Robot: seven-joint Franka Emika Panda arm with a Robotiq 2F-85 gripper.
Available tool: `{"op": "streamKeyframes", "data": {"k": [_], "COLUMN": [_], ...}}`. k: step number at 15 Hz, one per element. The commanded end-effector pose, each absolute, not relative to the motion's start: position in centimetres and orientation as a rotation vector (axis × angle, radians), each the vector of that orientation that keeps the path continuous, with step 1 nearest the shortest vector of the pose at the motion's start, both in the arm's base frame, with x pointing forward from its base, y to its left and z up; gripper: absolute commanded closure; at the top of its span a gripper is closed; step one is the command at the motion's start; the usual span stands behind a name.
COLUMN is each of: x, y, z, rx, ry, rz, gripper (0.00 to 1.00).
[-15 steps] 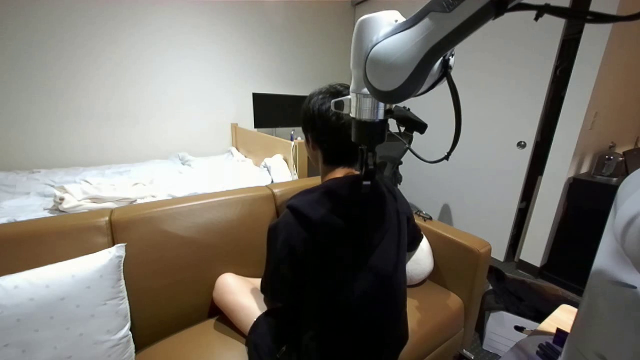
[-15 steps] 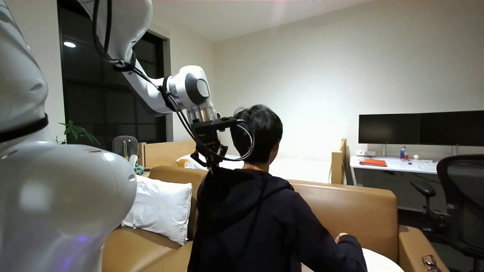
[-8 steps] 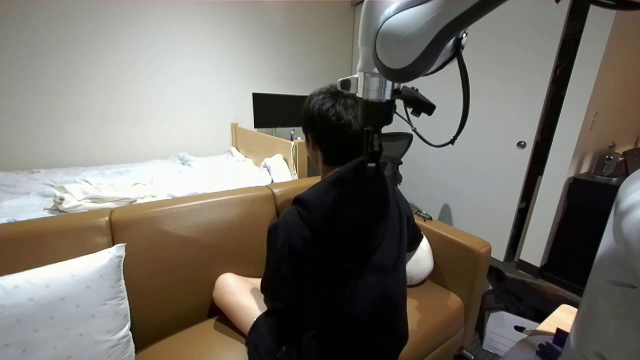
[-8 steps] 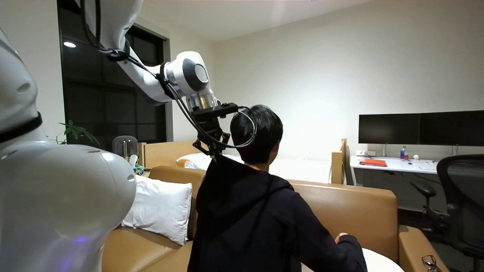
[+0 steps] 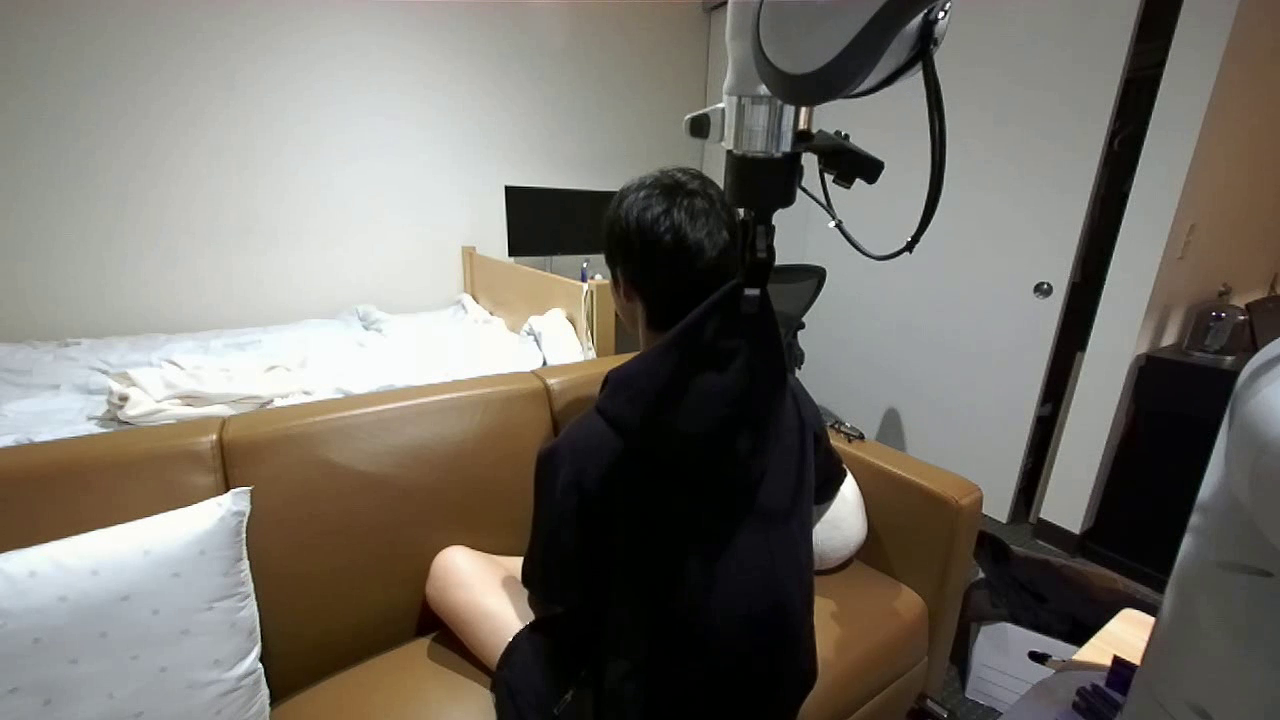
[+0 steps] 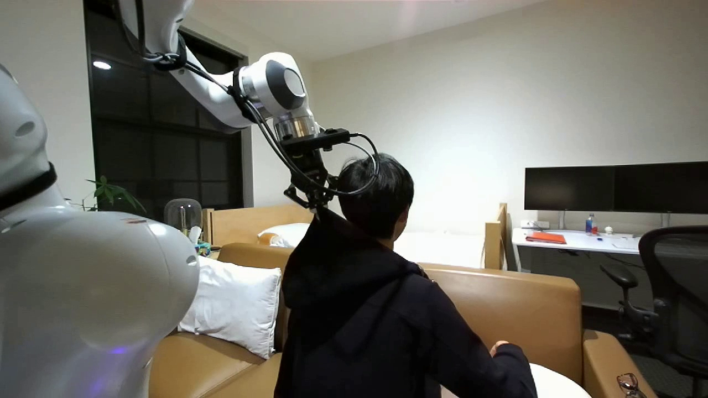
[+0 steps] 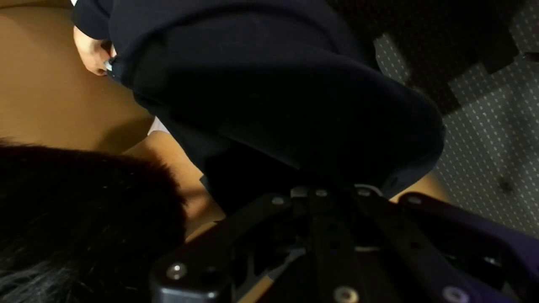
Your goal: Put the hood over the person's head
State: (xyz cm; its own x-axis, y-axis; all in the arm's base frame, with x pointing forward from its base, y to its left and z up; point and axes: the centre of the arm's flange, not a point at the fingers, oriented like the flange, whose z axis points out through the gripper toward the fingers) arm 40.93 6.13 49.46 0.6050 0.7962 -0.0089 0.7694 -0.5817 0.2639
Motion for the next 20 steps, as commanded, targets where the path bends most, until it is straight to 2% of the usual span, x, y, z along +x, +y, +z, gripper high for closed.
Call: {"op": "streamKeyframes", "data": {"k": [1,13,20], "x": [41.5,45.3,47.6], "y": [5.0,2.8,3.8], "z": [51.7,61.7,60.0], "rx": [2.565,2.602,2.644], "ry": [1.27,1.204,1.226], "rz": [0.138,0.237,0.247], "gripper": [0.99,0.99,0.99]}}
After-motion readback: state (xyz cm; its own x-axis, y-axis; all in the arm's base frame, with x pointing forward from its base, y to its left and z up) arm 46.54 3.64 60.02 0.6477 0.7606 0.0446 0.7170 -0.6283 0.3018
